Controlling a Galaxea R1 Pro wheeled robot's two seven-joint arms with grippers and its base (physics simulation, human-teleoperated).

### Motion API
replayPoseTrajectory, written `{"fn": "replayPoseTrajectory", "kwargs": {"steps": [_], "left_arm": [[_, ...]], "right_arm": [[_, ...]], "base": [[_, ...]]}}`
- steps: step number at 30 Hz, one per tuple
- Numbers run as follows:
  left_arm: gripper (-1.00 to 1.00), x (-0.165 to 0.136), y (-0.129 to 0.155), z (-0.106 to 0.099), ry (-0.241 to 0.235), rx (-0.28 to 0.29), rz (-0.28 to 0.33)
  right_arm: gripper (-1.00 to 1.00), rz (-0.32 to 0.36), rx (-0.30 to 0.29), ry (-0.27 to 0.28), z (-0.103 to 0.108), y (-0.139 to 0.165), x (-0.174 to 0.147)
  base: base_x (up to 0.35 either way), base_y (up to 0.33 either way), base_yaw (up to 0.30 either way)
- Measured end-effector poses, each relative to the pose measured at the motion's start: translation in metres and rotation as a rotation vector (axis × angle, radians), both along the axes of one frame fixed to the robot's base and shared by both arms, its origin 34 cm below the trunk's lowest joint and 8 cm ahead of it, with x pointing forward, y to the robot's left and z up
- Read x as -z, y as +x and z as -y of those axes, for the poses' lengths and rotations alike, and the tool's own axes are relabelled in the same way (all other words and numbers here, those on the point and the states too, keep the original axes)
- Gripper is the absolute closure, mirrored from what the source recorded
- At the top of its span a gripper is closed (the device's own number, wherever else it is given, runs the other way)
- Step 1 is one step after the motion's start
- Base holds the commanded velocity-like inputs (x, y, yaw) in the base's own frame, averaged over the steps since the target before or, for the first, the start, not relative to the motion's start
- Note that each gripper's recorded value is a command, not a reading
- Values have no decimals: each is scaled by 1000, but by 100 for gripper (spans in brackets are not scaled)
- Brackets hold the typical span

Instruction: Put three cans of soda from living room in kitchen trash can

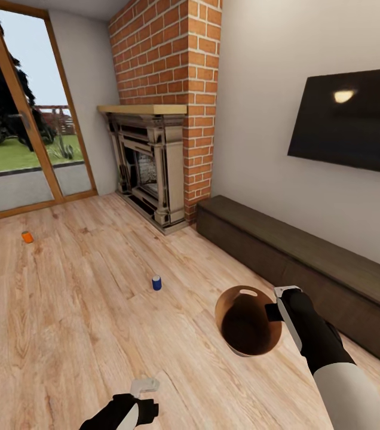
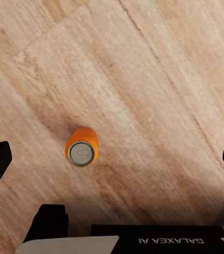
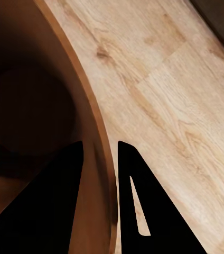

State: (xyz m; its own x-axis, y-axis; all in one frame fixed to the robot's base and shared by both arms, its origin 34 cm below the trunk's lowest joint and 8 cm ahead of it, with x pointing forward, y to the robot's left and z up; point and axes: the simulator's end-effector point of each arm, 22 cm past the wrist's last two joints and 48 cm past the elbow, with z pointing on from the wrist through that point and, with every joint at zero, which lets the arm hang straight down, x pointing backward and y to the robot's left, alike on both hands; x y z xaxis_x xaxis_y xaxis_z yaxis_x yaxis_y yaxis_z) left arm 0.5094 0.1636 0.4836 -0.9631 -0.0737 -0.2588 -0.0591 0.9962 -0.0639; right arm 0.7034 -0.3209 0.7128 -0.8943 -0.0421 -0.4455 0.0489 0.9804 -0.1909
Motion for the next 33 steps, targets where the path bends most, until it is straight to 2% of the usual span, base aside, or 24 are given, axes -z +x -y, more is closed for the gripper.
{"fn": "replayPoseTrajectory", "kwargs": {"steps": [6, 23, 33], "left_arm": [[-100, 11, -1, 0, 0, -1, -1], [-100, 13, -6, -5, 16, -10, -12], [-100, 32, -7, -11, 24, -12, -13]], "right_arm": [[100, 0, 0, 1, -1, -1, 11], [100, 0, 0, 0, 0, -1, 11], [100, 0, 0, 0, 0, -2, 29]], "base": [[0, 0, 0], [0, 0, 0], [0, 0, 0]]}}
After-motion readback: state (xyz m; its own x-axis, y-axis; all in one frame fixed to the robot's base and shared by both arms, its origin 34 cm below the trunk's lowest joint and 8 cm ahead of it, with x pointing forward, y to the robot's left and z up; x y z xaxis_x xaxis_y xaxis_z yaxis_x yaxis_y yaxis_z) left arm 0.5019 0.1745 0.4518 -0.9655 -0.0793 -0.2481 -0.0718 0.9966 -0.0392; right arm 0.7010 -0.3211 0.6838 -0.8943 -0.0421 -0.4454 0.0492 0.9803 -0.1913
